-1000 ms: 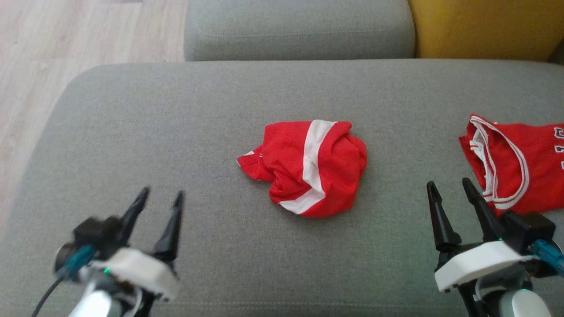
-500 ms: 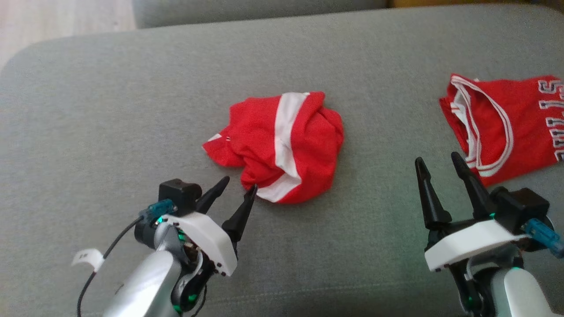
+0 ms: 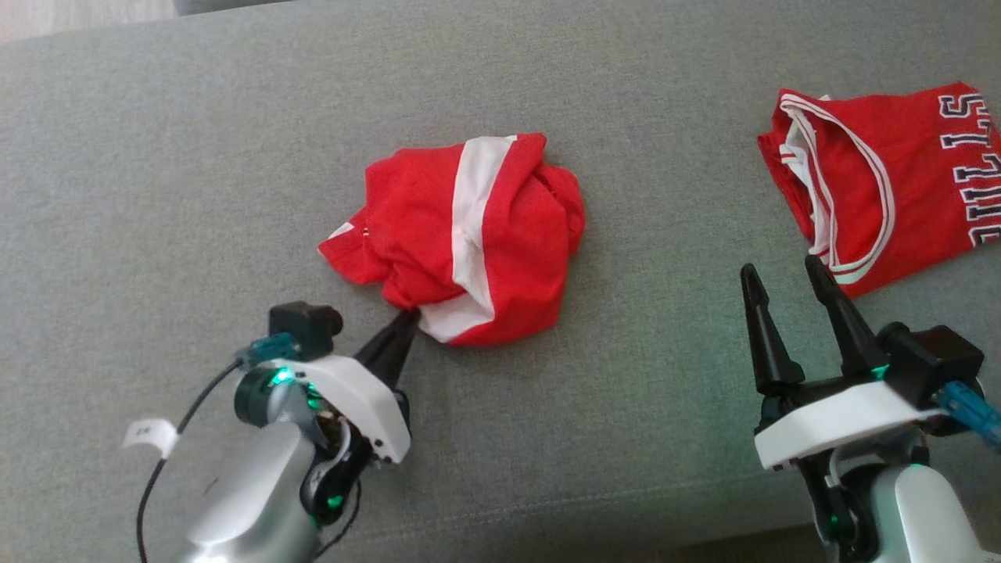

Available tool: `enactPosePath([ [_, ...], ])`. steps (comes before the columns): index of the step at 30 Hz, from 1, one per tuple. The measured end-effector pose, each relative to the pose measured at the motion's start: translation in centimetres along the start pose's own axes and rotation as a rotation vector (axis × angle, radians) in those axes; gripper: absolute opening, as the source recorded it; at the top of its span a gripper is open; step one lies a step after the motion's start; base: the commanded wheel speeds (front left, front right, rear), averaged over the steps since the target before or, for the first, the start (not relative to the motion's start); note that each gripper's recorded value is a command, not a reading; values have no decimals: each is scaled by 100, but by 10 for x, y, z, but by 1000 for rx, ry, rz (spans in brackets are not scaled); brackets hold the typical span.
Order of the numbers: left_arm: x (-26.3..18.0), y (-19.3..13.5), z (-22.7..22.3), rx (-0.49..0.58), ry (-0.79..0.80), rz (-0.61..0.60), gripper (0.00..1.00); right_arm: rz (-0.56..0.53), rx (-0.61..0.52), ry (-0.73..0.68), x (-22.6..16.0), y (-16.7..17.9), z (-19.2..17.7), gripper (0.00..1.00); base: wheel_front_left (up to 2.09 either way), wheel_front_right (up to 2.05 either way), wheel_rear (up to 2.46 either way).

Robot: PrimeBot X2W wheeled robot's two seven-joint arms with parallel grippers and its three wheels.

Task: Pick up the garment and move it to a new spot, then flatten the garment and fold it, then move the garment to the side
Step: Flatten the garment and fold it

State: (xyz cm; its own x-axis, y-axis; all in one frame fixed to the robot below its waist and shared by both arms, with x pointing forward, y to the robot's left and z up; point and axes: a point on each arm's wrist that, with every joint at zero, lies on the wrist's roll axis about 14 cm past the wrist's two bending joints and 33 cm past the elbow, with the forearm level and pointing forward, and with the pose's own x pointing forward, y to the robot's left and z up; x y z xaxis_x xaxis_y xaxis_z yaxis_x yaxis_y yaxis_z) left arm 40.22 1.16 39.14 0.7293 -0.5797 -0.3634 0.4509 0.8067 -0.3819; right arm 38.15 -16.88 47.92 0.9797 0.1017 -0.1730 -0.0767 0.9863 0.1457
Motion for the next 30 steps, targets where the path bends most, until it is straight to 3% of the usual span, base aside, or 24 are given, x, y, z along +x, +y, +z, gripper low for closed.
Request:
enactPosePath([
  [8, -20, 17, 62, 84, -220, 60, 0, 6, 7, -22, 2, 1, 5, 100, 0, 0, 0],
  [16, -76, 40, 102, 159, -352, 204, 0, 28, 16, -51, 5, 8, 13, 100, 0, 0, 0],
  [22, -108, 67, 98, 167, -341, 334, 0, 39, 18, -41, 8, 11, 10, 100, 0, 0, 0],
  [30, -105, 94, 46, 84, -216, 404, 0, 38, 27, -15, 12, 10, 1, 100, 0, 0, 0],
])
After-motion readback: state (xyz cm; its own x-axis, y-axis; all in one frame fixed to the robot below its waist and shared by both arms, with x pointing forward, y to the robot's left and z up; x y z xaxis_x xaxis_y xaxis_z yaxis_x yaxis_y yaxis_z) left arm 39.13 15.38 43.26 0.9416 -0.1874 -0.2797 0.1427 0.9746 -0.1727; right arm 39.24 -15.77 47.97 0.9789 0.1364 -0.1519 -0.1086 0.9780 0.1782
